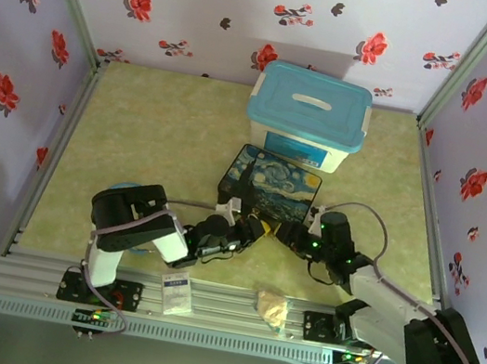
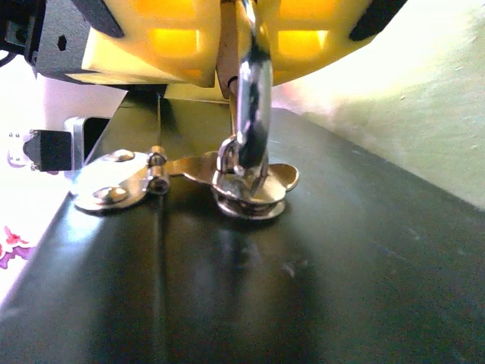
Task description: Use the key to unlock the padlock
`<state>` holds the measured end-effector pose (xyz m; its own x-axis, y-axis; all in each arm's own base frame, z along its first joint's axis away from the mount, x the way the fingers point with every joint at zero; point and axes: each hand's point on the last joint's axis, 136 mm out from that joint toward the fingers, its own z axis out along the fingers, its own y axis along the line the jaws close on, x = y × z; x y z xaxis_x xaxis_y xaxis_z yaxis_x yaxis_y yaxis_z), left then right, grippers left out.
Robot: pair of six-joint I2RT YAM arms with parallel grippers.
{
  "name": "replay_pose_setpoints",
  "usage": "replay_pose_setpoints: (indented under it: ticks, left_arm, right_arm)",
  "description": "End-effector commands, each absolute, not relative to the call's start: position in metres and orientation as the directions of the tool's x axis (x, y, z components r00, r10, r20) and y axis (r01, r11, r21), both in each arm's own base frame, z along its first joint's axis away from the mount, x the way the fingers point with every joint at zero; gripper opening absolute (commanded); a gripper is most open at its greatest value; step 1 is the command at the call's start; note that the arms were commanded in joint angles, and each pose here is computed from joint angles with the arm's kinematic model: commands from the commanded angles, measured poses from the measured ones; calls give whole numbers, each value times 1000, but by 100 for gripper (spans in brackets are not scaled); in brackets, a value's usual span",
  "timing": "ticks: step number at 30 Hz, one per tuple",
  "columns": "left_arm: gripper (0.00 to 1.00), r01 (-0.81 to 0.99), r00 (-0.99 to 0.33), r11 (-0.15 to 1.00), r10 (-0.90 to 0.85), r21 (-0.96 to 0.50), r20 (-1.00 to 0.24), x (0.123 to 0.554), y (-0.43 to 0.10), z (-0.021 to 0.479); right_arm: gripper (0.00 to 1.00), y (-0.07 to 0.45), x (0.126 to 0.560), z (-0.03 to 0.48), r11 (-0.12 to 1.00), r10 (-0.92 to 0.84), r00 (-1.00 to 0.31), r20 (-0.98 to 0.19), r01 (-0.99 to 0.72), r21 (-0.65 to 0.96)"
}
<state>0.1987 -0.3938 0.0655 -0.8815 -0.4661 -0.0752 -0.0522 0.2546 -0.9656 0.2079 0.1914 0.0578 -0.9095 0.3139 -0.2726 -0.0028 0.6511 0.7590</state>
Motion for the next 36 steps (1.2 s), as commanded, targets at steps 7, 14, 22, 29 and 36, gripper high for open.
replay_pose_setpoints:
  ticks: [7, 14, 22, 29, 36]
  left_arm:
    - [0, -74, -921, 262, -387, -962, -35, 179, -394, 51]
    - [0, -87, -921, 300, -387, -950, -38, 177, -385, 37]
    - [0, -77, -906, 306, -419, -949, -61, 184, -372, 41]
    - [0, -73, -899, 324, -432, -943, -79, 185, -361, 40]
    - [0, -57, -889, 352, -443, -934, -112, 187, -353, 43]
  right_arm:
    - [40, 178, 235, 66, 787, 221, -844, -489, -141, 600]
    - [32, 185, 213, 73, 887, -54, -692, -720, -365, 284]
    - [37, 197, 208, 75, 867, -171, -558, -812, -477, 145]
    - [36, 212, 191, 79, 802, -322, -351, -879, -594, -57]
    - [41, 227, 185, 83, 727, -434, -215, -875, -657, -199]
